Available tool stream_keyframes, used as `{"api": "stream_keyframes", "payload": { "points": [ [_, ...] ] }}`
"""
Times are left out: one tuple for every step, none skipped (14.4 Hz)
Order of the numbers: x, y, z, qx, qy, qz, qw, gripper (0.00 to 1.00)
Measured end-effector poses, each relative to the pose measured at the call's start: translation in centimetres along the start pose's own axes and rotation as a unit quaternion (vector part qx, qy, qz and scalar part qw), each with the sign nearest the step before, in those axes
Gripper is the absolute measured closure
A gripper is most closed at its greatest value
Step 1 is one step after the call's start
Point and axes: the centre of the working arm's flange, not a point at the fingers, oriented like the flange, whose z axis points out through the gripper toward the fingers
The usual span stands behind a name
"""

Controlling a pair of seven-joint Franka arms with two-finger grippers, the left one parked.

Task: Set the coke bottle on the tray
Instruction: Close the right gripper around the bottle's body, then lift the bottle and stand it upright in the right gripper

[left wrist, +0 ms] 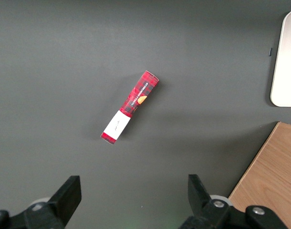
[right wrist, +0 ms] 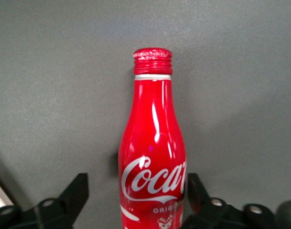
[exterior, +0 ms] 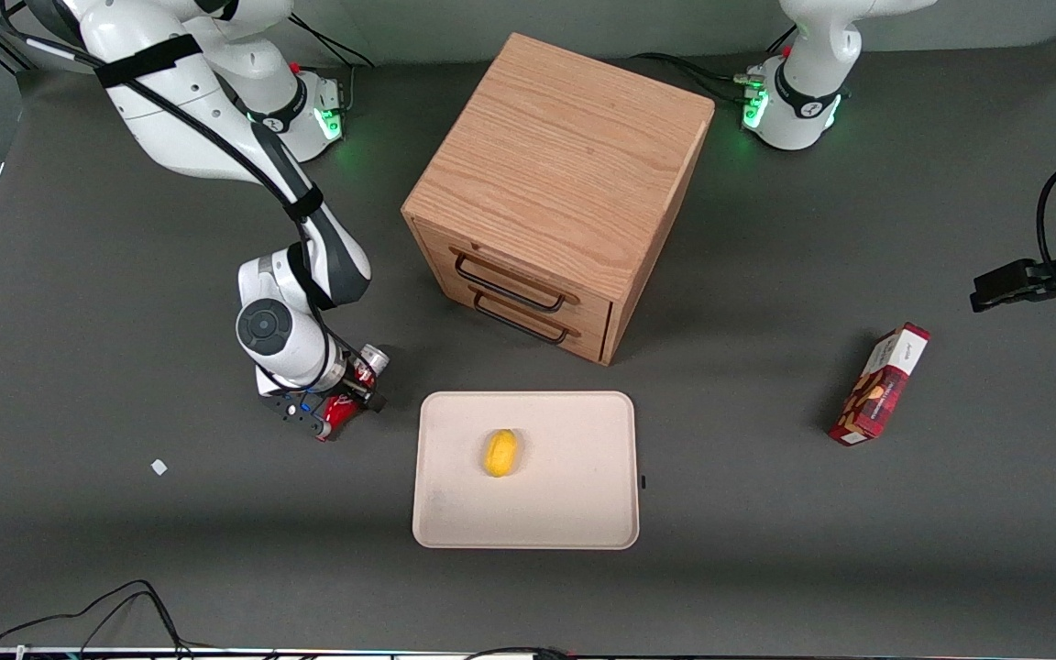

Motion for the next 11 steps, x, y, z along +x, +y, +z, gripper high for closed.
{"api": "stream_keyframes", "payload": {
  "points": [
    [-0.01, 0.05, 0.05, -0.002, 0.001, -0.002, 1.0000, 0.26],
    [-0.09, 0.11, 0.14, -0.005, 0.003, -0.007, 1.0000, 0.37],
    [-0.14, 0.08, 0.08, -0.006, 0.005, -0.011, 0.9999, 0.44],
    [-0.18, 0.07, 0.10, -0.007, 0.007, -0.014, 0.9999, 0.44],
    [-0.19, 0.06, 0.10, -0.008, 0.007, -0.014, 0.9998, 0.44],
    [-0.19, 0.06, 0.10, -0.008, 0.007, -0.015, 0.9998, 0.44],
    [-0.20, 0.06, 0.10, -0.008, 0.007, -0.015, 0.9998, 0.44],
    [-0.20, 0.06, 0.09, -0.008, 0.007, -0.015, 0.9998, 0.44],
    [-0.20, 0.06, 0.09, -0.008, 0.007, -0.015, 0.9998, 0.44],
    [-0.20, 0.06, 0.07, -0.008, 0.007, -0.015, 0.9998, 0.44],
    [-0.20, 0.09, 0.05, -0.008, 0.007, -0.015, 0.9998, 0.44]
  ]
}}
